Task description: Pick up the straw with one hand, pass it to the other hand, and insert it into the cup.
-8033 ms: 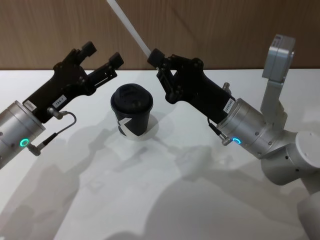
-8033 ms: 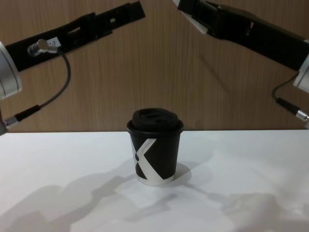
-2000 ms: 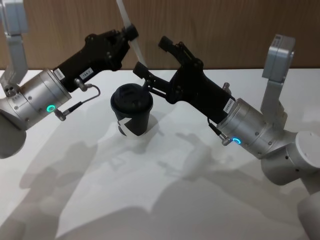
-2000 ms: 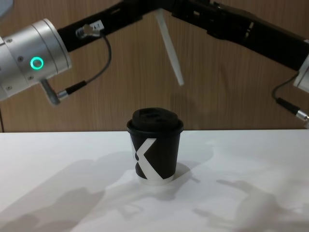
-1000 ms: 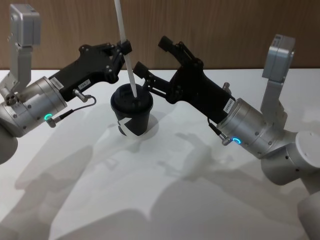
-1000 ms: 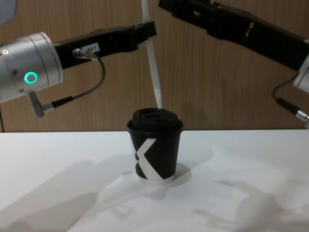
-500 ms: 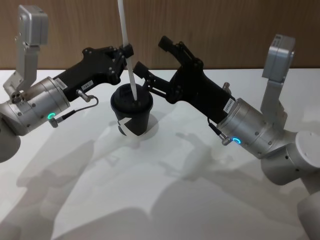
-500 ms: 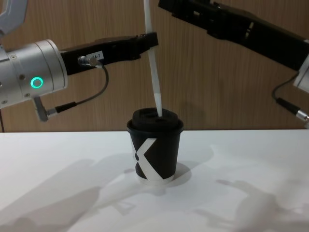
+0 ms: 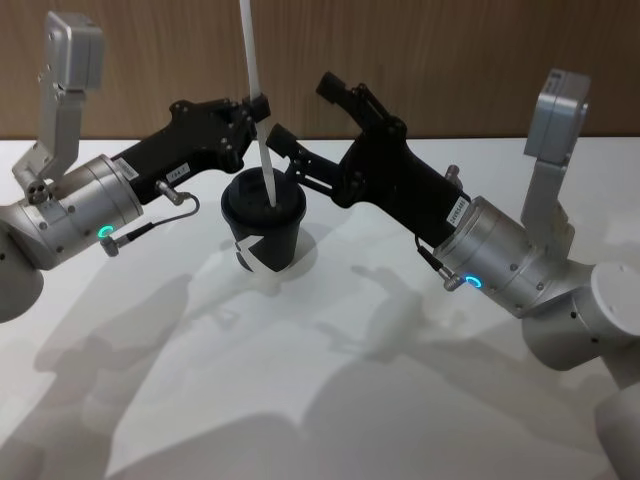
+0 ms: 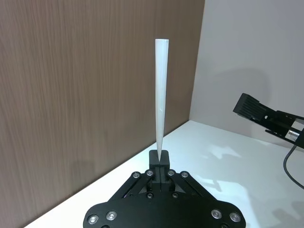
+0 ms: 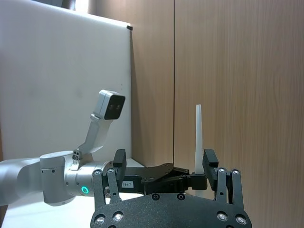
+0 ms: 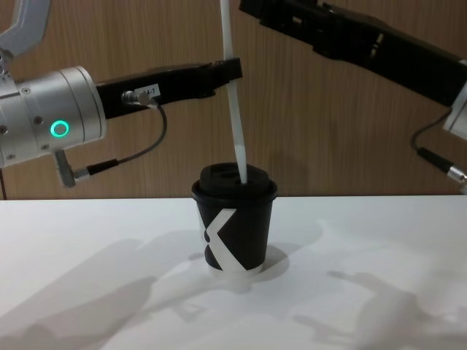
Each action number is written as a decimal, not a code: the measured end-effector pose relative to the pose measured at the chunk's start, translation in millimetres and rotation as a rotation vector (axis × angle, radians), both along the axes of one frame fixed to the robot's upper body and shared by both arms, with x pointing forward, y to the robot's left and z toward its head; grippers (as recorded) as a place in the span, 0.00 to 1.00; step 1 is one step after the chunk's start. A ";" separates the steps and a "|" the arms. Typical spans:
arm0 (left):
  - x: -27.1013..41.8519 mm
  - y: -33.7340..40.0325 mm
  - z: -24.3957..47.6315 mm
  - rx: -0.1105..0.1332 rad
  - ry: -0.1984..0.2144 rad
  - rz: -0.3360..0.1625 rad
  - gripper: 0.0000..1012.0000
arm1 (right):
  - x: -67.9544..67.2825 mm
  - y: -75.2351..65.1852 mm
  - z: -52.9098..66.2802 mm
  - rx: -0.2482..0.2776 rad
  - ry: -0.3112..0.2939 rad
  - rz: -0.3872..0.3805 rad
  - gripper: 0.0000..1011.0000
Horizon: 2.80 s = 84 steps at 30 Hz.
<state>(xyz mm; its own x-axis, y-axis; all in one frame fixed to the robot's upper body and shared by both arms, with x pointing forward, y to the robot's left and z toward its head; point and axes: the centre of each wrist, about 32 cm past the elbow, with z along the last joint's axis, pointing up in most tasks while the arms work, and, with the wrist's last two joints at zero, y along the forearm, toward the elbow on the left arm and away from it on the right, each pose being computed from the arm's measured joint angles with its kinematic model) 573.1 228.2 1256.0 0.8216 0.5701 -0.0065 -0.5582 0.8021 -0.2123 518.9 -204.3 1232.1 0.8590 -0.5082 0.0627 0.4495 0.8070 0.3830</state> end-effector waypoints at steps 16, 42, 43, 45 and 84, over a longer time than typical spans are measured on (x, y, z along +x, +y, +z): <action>4.7 3.3 -2.3 0.000 0.056 -0.034 0.00 | 0.0 0.0 0.0 0.000 0.000 0.000 0.99; 3.4 1.5 -22.4 0.042 0.097 0.011 0.49 | 0.0 0.0 0.0 0.000 0.000 0.000 0.99; 3.0 1.5 -23.1 0.044 0.098 0.013 0.54 | 0.0 0.0 0.0 0.000 0.000 0.000 0.99; 2.0 1.5 -24.6 0.047 0.100 0.017 0.60 | 0.0 0.0 0.0 0.000 0.000 0.000 0.99; -47.9 -1.9 -47.2 0.068 0.072 0.121 0.99 | -55.6 -28.4 2.7 0.049 0.105 -0.091 0.99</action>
<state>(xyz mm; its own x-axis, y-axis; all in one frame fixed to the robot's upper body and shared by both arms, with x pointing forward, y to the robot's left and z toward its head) 525.2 226.3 1208.8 0.7454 0.6662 -0.0208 -0.6637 0.7390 -0.1157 463.3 -232.7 1234.8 0.8098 -0.5845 -0.0517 0.5596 0.7428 0.3676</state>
